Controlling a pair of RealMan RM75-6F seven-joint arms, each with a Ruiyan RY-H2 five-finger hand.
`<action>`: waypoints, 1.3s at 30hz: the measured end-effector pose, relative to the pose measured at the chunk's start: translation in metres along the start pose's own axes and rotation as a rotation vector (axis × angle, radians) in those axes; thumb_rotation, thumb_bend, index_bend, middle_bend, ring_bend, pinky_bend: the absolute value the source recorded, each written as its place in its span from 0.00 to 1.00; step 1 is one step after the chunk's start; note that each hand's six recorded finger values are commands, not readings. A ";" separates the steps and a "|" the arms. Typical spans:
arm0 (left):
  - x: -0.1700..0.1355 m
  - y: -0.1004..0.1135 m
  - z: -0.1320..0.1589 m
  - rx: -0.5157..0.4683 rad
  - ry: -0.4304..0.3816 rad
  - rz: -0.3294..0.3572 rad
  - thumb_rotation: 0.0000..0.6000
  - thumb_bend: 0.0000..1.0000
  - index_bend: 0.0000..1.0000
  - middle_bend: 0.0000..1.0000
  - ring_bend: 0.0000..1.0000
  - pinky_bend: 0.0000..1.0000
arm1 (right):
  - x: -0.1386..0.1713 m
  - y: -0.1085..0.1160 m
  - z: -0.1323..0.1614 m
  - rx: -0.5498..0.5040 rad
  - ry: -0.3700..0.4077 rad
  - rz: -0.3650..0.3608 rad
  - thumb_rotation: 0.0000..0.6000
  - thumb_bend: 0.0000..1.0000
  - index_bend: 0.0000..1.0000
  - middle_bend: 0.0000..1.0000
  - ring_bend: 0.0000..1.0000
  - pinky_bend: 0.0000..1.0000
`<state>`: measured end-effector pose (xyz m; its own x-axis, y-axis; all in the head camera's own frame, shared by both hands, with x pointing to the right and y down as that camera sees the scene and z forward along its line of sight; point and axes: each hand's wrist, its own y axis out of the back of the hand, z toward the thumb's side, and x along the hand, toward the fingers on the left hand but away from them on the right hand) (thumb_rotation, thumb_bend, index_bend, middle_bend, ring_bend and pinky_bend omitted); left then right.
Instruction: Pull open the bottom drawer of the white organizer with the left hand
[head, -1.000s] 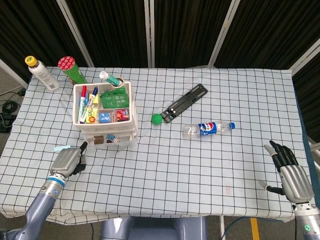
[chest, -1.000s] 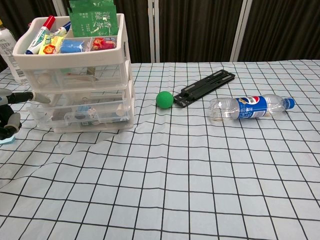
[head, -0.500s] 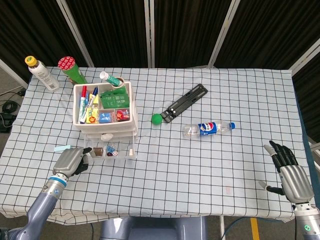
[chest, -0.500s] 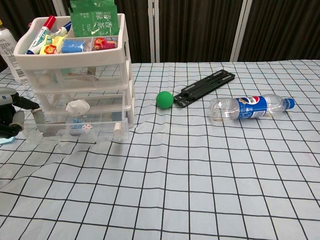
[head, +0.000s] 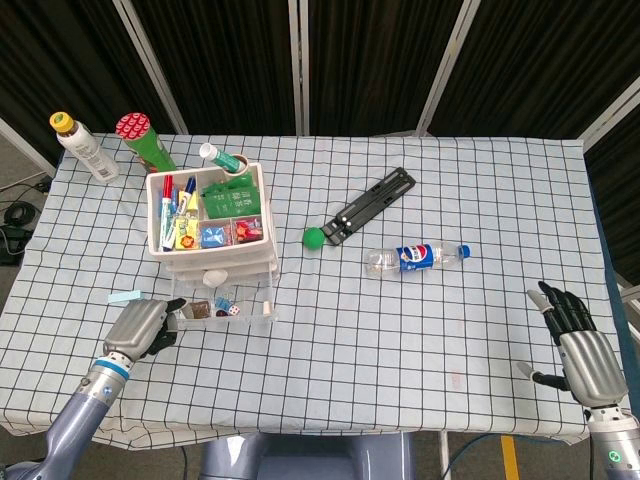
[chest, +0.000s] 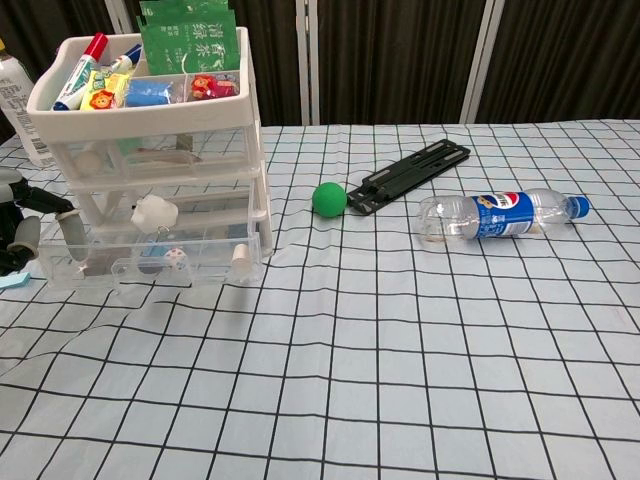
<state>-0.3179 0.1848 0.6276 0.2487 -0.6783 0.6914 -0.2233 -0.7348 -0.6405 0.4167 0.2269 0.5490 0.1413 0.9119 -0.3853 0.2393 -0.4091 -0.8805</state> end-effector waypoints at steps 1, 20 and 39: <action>0.000 -0.001 -0.002 0.000 0.003 -0.003 1.00 1.00 0.33 0.87 0.87 0.79 | 0.000 0.000 0.000 0.000 0.000 0.001 1.00 0.02 0.07 0.00 0.00 0.00; -0.006 0.003 -0.009 0.023 -0.011 0.006 1.00 1.00 0.19 0.87 0.87 0.79 | 0.000 -0.001 0.001 0.002 0.002 0.002 1.00 0.02 0.07 0.00 0.00 0.00; -0.041 0.039 0.006 0.426 -0.054 0.200 1.00 0.32 0.10 0.20 0.29 0.35 | 0.001 0.001 0.001 -0.001 0.001 -0.006 1.00 0.02 0.07 0.00 0.00 0.00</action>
<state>-0.3310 0.1846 0.5721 0.2918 -0.7967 0.5293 0.1315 -0.5147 -0.8472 0.4164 0.2272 0.5475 0.1405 0.9145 -0.3794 0.2411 -0.4032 -0.8828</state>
